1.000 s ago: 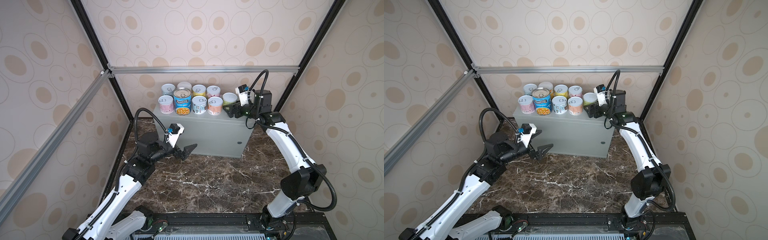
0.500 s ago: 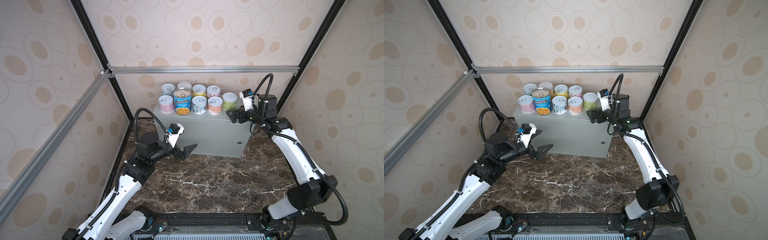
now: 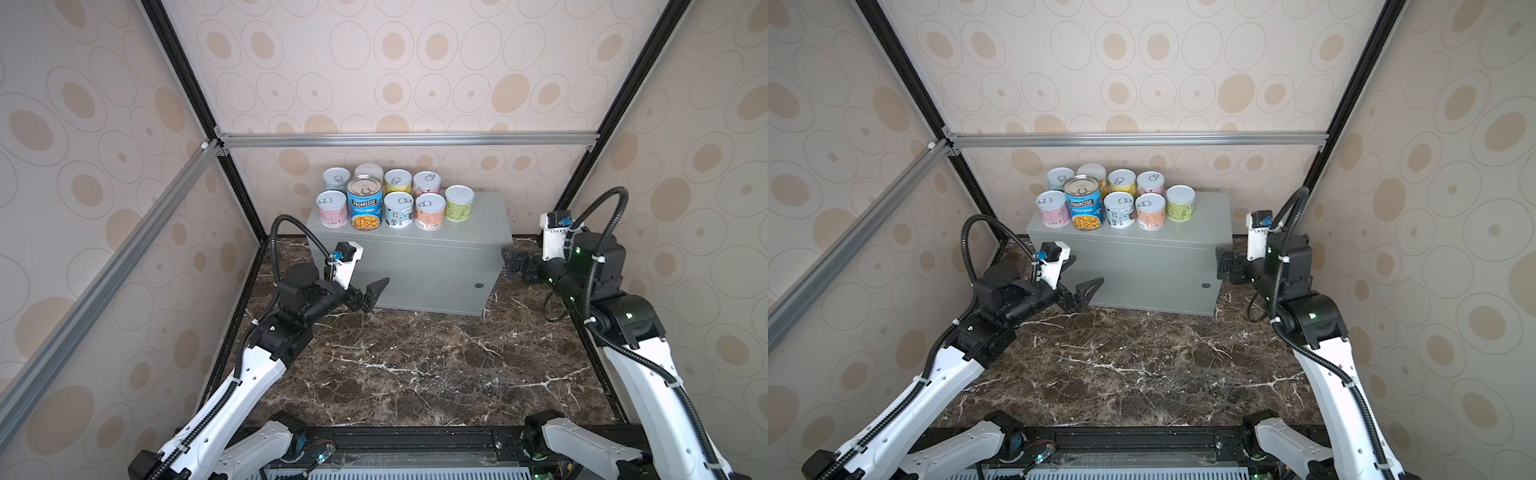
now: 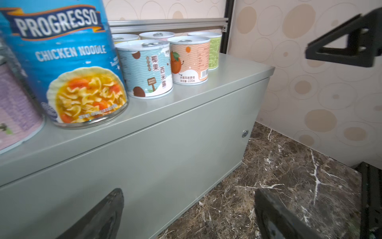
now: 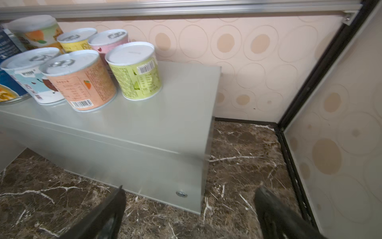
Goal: Place and organize the canned foods onto the counter
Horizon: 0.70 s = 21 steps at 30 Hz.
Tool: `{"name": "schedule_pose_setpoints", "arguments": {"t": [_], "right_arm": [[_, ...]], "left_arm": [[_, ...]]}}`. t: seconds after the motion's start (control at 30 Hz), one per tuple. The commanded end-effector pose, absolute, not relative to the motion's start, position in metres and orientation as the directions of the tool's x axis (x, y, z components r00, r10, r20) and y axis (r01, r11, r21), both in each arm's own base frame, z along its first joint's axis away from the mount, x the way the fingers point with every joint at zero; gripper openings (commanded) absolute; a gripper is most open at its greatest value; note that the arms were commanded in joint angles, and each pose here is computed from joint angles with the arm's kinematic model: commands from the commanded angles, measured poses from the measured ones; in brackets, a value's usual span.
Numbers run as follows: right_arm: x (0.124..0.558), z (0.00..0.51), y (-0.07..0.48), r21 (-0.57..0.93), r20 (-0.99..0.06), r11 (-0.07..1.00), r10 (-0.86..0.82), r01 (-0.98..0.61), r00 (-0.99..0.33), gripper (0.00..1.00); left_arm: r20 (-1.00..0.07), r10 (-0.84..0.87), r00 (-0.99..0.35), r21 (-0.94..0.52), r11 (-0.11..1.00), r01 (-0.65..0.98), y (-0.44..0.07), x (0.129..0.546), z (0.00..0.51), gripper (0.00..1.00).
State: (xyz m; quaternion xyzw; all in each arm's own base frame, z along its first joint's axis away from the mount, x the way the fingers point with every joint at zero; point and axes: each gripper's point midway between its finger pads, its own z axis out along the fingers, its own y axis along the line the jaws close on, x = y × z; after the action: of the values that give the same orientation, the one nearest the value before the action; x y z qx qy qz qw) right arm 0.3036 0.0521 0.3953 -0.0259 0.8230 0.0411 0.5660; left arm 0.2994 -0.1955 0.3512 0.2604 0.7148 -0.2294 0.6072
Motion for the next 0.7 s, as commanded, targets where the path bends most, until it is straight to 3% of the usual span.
{"name": "schedule_pose_setpoints", "arguments": {"t": [0.0,0.3,0.43,0.67], "right_arm": [[0.291,0.357,0.016,-0.006,-0.89,0.994,0.046,0.113,-0.453,1.0],[0.256,0.278,-0.036,-0.101,-0.827,0.906,0.154,0.412,-0.54,1.0],[0.257,0.252,-0.047,-0.144,-0.841,0.876,0.137,0.46,-0.524,1.0],[0.296,0.215,-0.056,-0.196,-0.832,0.829,0.142,0.524,-0.536,1.0]], "left_arm": [[-0.99,0.03,-0.135,-0.042,0.864,0.502,-0.167,0.308,0.358,0.98],[-0.987,-0.065,-0.146,-0.068,0.998,0.011,-0.072,0.308,0.351,0.98],[-0.985,-0.075,-0.158,-0.043,0.98,-0.195,-0.036,0.304,0.341,0.98],[-0.986,-0.072,-0.152,0.003,0.894,-0.448,0.014,0.304,0.323,0.98]]}}
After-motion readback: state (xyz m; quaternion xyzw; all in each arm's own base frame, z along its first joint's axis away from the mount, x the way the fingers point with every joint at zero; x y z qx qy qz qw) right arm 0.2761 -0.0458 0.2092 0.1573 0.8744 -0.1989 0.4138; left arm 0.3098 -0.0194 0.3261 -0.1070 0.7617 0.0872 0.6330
